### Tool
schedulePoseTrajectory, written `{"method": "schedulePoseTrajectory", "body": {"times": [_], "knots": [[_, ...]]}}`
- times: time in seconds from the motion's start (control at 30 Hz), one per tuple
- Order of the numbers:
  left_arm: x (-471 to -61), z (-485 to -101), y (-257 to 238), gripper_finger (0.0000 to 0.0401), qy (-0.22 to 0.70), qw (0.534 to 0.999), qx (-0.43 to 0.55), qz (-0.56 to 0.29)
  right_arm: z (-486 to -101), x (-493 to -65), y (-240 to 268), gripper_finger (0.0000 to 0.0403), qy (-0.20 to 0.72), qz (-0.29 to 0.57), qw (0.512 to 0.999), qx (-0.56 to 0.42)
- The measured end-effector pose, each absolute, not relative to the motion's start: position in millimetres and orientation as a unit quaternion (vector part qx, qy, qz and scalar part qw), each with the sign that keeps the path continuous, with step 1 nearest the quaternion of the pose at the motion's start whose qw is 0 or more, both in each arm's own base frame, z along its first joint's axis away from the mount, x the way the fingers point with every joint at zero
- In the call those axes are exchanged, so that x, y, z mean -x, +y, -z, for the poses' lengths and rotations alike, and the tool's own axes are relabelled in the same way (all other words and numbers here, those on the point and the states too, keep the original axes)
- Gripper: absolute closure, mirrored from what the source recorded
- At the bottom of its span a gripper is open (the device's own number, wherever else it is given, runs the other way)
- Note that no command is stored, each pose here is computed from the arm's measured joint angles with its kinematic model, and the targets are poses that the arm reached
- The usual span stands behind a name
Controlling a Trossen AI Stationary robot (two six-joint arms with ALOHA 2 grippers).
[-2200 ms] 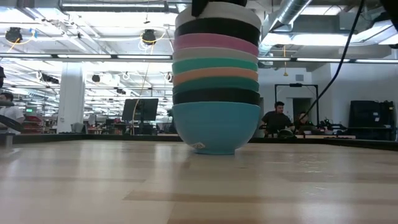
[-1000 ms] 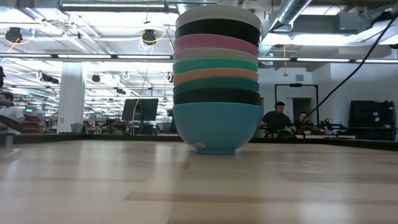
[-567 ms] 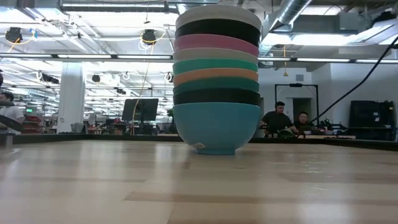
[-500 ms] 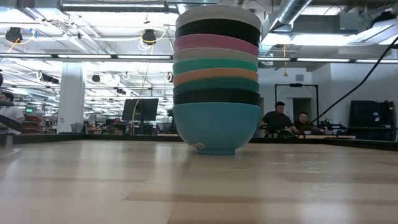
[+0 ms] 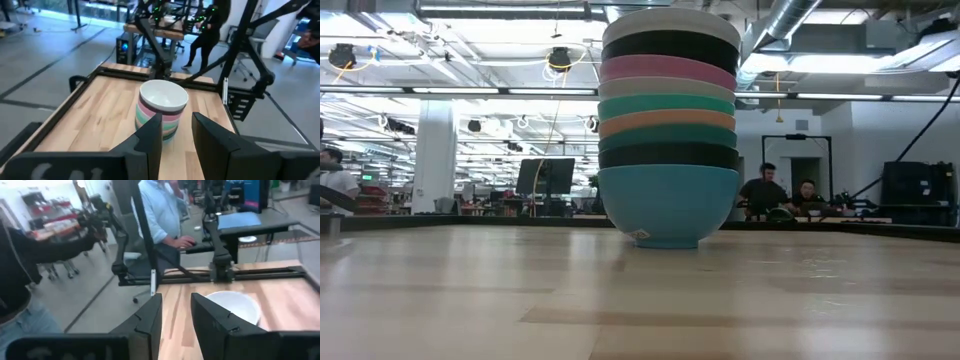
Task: Nest bowls inside each other
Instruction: Return to Home Position
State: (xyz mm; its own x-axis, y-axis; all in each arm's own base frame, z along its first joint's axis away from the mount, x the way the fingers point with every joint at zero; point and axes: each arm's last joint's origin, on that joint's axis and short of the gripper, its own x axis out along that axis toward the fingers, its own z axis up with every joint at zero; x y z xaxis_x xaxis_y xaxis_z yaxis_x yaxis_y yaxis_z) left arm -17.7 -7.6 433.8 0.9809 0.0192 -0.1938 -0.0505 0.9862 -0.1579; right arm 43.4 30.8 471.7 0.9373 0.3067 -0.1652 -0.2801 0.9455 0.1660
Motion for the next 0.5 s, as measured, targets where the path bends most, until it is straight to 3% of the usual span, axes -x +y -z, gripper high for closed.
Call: {"method": "schedulePoseTrajectory", "body": {"times": [0.23, 0.5], "knots": [[-2.1, -362.0, -4.8, 0.0305, 0.061, 0.994, 0.088, -0.005, -391.4, -43.2, 32.7, 0.0278, 0.042, -0.172, 0.978, -0.109], [-33.9, -306.4, -3.7, 0.0305, -0.121, 0.986, 0.065, 0.092, -312.1, -41.0, 31.3, 0.0278, -0.057, -0.199, 0.970, -0.126]]}}
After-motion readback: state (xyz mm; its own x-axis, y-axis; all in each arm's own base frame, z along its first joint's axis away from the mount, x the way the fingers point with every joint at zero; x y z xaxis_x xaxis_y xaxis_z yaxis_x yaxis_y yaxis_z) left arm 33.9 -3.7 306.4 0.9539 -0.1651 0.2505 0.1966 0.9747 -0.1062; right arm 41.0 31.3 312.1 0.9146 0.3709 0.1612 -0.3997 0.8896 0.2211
